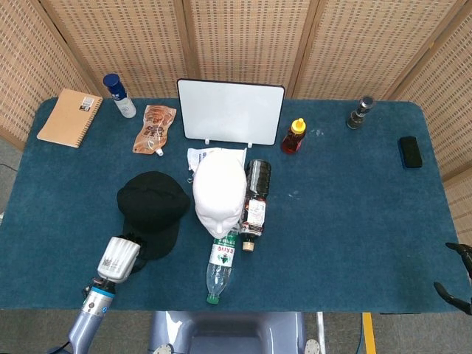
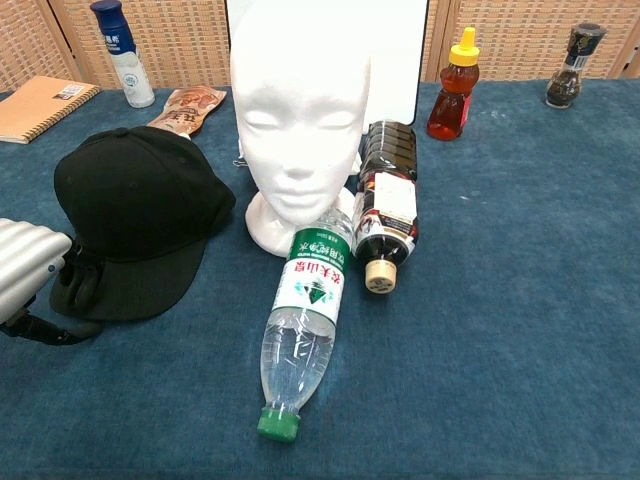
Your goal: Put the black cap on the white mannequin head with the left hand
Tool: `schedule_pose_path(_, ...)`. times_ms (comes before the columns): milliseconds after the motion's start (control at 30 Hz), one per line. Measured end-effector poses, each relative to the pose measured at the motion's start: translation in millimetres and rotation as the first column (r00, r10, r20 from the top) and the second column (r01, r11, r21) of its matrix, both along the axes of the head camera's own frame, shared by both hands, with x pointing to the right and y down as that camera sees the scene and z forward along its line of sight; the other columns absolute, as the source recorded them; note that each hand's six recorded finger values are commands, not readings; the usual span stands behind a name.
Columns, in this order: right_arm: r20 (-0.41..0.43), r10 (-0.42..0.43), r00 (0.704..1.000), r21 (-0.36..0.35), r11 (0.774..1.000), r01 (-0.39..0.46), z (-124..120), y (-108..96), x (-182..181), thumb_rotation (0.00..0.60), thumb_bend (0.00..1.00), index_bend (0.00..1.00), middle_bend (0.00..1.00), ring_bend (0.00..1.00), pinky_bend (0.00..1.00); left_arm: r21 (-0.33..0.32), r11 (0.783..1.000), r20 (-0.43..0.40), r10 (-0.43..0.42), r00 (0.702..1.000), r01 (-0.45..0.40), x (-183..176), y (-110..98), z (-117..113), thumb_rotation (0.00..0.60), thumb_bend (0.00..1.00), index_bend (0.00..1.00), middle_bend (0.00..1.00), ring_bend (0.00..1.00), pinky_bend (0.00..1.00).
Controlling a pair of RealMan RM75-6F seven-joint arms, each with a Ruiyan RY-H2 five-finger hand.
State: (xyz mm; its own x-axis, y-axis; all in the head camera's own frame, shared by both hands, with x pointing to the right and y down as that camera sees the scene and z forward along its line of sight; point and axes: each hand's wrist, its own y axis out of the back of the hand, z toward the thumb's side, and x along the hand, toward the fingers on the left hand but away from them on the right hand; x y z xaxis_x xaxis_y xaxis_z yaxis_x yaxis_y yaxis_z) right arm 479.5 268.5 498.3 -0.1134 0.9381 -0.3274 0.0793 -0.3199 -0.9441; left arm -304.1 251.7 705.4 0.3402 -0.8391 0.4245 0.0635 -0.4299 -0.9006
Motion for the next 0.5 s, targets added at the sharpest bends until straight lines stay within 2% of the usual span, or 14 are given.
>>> schedule_pose_path(500, -0.006, 0.013, 1.000, -0.001, 1.000, -0.013, 1.0, 0.8, 4.6, 0.600, 0.20, 0.24, 0.29, 0.29, 0.31, 0.047, 0.999, 0.002, -0.016, 1.000, 0.016, 1.0, -5.7, 10.3, 0.600, 0.19, 0.67, 0.66, 0.49, 0.73)
